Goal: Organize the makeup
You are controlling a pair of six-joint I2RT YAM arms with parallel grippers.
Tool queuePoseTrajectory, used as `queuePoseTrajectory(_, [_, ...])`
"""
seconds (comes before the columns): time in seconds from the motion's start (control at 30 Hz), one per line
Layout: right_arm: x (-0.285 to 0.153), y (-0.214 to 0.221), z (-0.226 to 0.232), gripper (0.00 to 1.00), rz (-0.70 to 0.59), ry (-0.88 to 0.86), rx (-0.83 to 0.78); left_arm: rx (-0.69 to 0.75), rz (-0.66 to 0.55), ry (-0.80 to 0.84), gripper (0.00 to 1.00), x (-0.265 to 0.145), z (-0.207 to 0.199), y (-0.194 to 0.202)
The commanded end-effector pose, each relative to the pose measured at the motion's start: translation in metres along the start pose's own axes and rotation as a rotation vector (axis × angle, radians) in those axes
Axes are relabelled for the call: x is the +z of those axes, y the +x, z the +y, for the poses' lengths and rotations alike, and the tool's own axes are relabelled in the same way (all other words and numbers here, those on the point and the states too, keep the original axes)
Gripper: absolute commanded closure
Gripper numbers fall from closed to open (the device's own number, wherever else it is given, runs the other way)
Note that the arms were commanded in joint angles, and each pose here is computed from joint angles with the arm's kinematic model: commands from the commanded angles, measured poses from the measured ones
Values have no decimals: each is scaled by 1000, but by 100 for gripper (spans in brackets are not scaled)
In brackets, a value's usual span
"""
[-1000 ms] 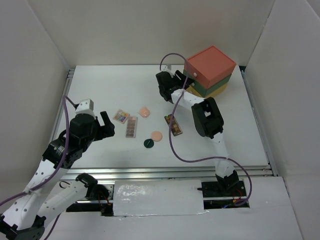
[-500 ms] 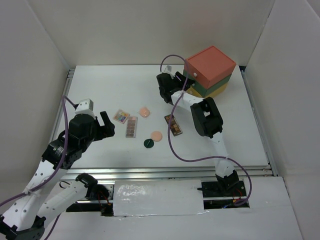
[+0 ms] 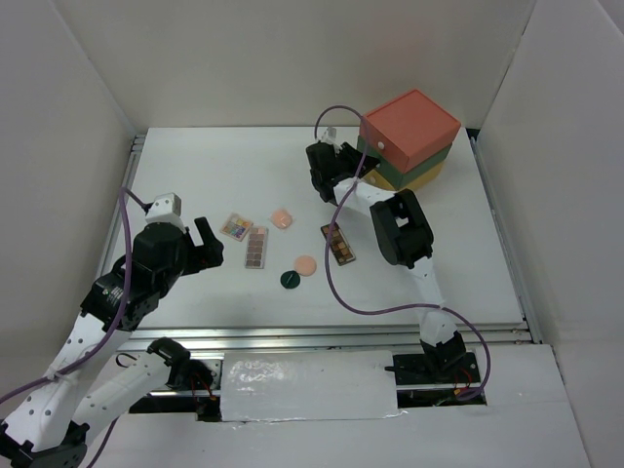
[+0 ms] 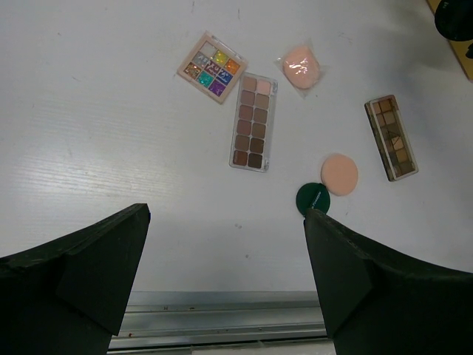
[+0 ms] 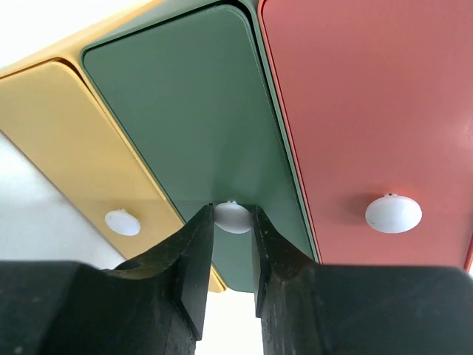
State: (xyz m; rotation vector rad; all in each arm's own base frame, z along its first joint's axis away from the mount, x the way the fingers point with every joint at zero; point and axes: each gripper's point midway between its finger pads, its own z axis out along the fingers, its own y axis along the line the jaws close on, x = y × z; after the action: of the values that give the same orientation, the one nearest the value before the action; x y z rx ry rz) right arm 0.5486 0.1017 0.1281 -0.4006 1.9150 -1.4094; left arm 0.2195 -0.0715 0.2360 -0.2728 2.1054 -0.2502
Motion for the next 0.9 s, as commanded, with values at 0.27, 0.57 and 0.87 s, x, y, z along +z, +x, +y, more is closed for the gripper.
queuePoseTrajectory(0.27, [13, 5, 2, 85, 12, 5, 52, 12, -34, 25, 1, 0, -3, -8])
queuePoseTrajectory(0.57, [14, 11, 14, 83, 18, -16, 43, 10, -35, 24, 1, 0, -3, -8])
queuePoseTrajectory(0.87, [9, 9, 14, 90, 19, -15, 52, 14, -31, 23, 1, 1, -4, -7])
